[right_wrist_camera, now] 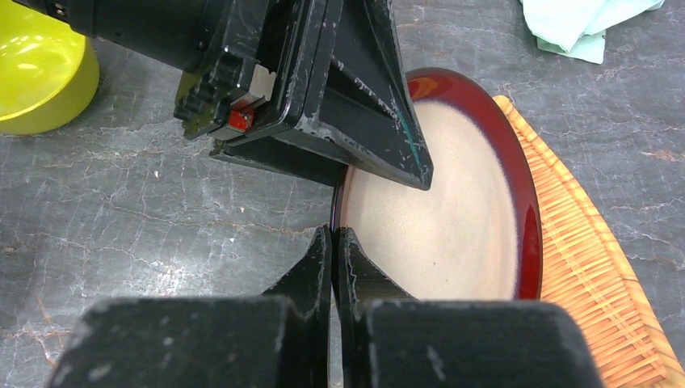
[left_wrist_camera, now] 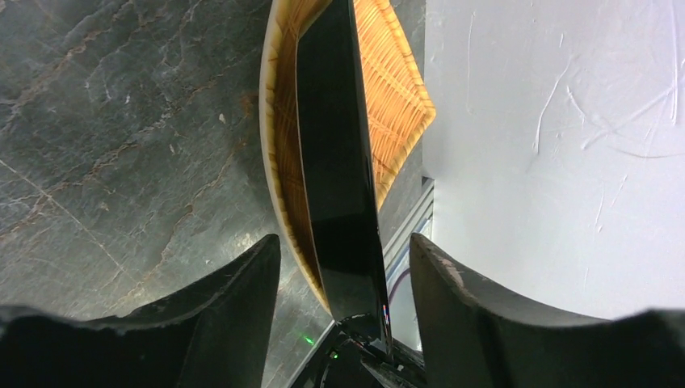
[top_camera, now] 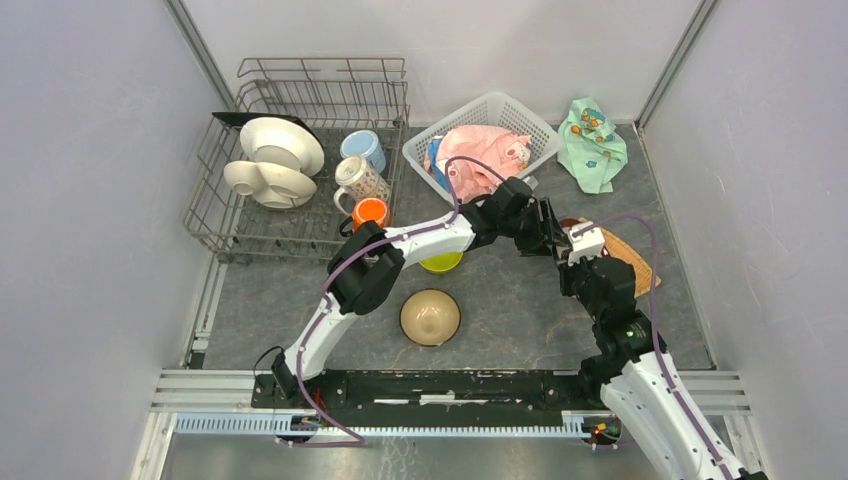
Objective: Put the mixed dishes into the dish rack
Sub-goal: Insert the plate into the dish rack.
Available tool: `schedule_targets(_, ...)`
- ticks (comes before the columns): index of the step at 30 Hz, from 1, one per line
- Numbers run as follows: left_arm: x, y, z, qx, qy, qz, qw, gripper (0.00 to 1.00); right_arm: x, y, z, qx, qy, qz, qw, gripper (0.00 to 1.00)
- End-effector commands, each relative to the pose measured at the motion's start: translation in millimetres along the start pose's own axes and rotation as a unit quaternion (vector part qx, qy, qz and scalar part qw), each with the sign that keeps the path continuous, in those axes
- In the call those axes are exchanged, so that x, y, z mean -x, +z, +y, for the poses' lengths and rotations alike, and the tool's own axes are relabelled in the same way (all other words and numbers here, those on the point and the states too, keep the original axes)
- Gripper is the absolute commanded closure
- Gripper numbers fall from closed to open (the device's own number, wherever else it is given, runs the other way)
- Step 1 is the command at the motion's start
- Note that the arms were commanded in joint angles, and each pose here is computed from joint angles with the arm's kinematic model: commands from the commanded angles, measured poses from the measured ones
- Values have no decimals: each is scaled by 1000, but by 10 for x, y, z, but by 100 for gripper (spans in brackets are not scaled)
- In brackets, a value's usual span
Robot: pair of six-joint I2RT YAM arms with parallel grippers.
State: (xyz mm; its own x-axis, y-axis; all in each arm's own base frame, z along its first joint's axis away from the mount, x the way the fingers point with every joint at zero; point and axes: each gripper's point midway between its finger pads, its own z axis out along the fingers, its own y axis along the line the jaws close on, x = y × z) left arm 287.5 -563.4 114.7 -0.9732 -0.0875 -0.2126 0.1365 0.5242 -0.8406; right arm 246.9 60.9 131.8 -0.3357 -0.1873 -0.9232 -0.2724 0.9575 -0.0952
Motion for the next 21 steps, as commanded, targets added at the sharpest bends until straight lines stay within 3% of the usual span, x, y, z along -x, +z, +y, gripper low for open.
schedule_targets(1,42,-4,-300,-51,-22,4,998,40,307,-8,37,11,3,-60,998,100)
schedule_targets(4,63,-46,-402,-62,-26,2,998,53,294,-31,64,19,5,-50,999,98)
schedule_targets(9,100,-138,-639,-97,-51,6,994,71,430,-173,10,8,12,-54,998,80)
schedule_targets(15,177,-261,-771,-102,-51,-6,993,80,680,-398,-78,-14,44,-68,997,55)
schedule_targets(21,309,-374,-891,-99,-36,-19,994,84,1003,-639,-149,-30,83,-89,992,41)
